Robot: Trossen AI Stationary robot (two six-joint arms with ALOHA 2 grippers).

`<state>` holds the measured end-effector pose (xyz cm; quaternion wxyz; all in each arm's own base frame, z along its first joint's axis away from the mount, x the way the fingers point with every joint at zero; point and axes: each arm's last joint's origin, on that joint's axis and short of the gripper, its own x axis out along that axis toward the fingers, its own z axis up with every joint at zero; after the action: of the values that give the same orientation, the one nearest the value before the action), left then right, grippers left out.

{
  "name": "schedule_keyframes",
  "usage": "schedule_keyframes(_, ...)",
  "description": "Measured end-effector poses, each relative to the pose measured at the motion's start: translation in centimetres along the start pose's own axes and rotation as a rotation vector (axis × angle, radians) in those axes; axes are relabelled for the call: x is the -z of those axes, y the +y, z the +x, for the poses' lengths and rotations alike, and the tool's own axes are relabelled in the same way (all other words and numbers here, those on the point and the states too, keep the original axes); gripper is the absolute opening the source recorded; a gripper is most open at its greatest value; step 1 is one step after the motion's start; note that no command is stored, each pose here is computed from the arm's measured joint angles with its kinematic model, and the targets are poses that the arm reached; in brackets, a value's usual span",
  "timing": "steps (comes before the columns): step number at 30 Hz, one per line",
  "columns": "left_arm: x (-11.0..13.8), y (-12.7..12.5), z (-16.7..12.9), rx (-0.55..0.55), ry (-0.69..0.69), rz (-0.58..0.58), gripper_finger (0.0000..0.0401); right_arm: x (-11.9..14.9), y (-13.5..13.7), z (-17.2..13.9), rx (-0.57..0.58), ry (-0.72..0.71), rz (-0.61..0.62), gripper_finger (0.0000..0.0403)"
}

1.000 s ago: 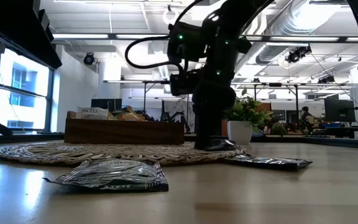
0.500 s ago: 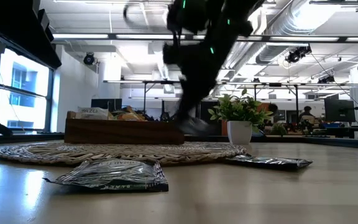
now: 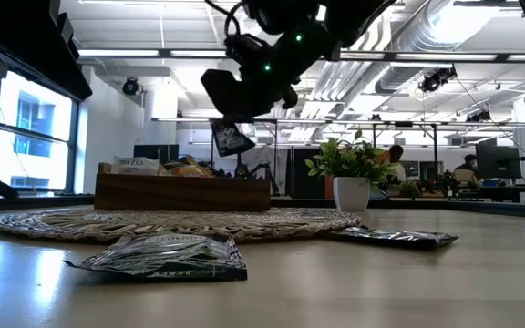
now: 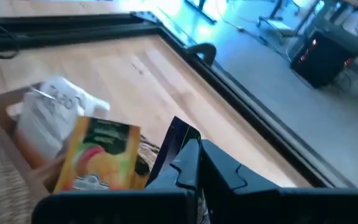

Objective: Pick & Place Tea
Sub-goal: Put the violet tea packet into the right compartment of the wooden organizer

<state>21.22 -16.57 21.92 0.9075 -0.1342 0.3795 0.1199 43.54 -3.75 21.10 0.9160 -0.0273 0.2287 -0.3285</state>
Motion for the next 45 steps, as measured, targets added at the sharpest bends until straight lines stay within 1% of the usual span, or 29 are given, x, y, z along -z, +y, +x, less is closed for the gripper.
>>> schedule_keyframes(4,0.0,0.0,0.0,-0.002,0.001,0.001,0.0003,1.3,-0.2,1.4,0.011,0.041,0.030,0.0003)
schedule_keyframes(8,0.0,0.0,0.0,-0.001,0.001,0.001,0.0003,2.0,-0.8,2.6,0.024,0.066,0.119,0.0011)
schedule_keyframes(10,0.0,0.0,0.0,-0.001,0.000,0.001,0.0003,2.3,-1.1,2.8,0.040,0.083,0.138,0.0013)
schedule_keyframes(17,0.0,0.0,0.0,-0.002,0.001,0.001,0.0003,2.1,-0.8,2.5,0.022,0.074,0.032,0.0014)
schedule_keyframes(28,0.0,0.0,0.0,-0.002,0.001,0.002,0.0003,2.1,-0.8,2.4,0.024,0.078,0.028,0.0014)
schedule_keyframes(31,0.0,0.0,0.0,-0.003,0.001,0.002,0.0003,2.1,-0.9,2.5,0.007,0.084,0.032,0.0018)
schedule_keyframes(34,0.0,0.0,0.0,-0.002,0.002,0.002,0.0003,2.1,-1.0,2.6,-0.026,0.090,0.036,0.0038)
schedule_keyframes(37,0.0,0.0,0.0,-0.002,0.002,0.002,0.0003,2.1,-1.0,2.7,-0.037,0.093,0.037,0.0072)
schedule_keyframes(41,0.0,0.0,0.0,-0.002,0.002,0.002,0.0003,2.1,-1.0,2.6,0.003,0.085,0.035,0.0118)
schedule_keyframes(45,0.0,0.0,0.0,-0.002,0.002,0.002,0.0003,2.0,-0.9,2.5,-0.002,0.083,0.035,0.0150)
